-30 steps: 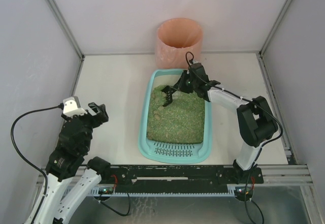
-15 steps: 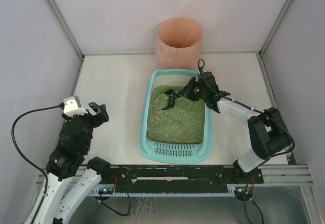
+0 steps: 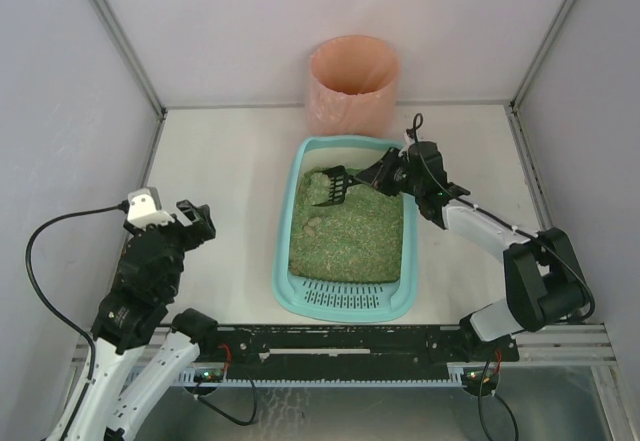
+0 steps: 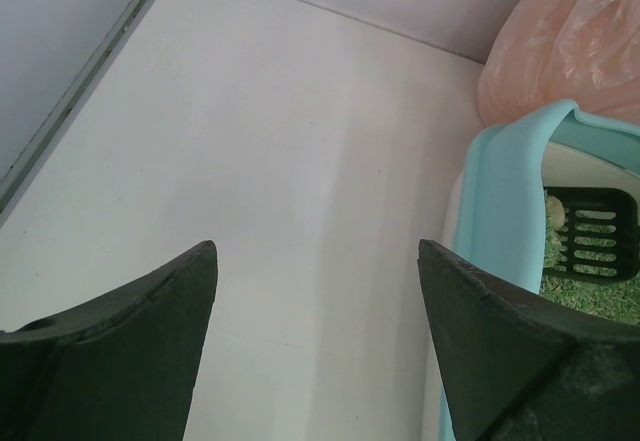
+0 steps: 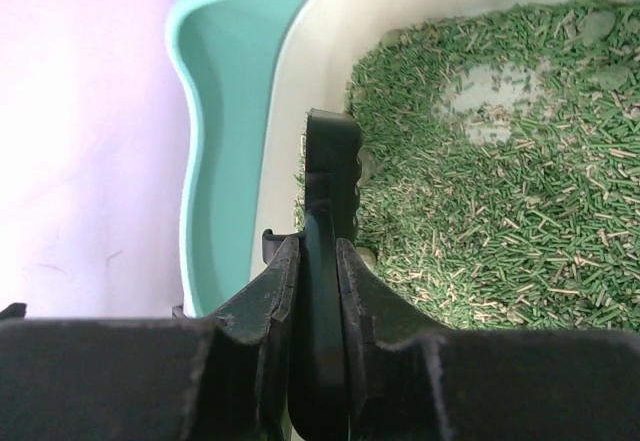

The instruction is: Clean the litter box

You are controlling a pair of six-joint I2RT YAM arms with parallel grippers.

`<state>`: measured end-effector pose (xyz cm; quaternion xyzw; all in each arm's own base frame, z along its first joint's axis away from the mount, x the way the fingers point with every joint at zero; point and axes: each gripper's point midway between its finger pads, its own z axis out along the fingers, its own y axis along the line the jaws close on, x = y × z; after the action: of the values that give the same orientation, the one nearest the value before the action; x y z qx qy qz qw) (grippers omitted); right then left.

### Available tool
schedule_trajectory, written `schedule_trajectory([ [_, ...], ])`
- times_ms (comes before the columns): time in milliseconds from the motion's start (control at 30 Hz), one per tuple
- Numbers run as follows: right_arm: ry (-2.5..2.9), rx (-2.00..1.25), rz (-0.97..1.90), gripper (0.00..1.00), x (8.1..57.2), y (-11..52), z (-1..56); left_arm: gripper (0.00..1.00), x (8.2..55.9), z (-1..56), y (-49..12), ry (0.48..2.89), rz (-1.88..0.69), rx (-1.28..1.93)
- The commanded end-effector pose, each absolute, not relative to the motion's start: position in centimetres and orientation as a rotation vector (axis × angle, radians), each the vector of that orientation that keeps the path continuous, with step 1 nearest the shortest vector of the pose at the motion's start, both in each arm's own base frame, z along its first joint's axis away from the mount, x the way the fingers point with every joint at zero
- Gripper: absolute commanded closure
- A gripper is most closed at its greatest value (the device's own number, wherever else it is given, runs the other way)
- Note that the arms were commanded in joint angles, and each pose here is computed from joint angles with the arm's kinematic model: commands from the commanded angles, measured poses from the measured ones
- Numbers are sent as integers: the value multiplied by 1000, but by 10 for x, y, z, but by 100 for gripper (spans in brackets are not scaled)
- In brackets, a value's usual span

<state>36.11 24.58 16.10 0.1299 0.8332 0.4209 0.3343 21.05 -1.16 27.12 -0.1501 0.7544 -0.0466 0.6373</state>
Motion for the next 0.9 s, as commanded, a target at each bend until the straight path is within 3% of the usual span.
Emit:
schedule_trajectory([
  [0, 2039, 315, 1159, 100, 366, 240, 207, 15, 217, 269, -13, 1720, -109, -358],
  [233, 2016, 319, 1162, 100, 353, 219, 219, 15, 218, 267, -13, 1724, -104, -361],
  [567, 1856, 392, 1434, 100, 323, 179, 234, 16, 220, 265, -11, 1739, -80, -369],
  [633, 1836, 406, 1465, 100, 320, 172, 236, 14, 220, 264, -9, 1737, -72, -376],
  [767, 1809, 447, 1524, 100, 314, 168, 238, 0, 223, 265, -15, 1728, -103, -352],
  [867, 1816, 435, 1576, 100, 304, 179, 235, 0, 227, 269, -22, 1734, -135, -343],
])
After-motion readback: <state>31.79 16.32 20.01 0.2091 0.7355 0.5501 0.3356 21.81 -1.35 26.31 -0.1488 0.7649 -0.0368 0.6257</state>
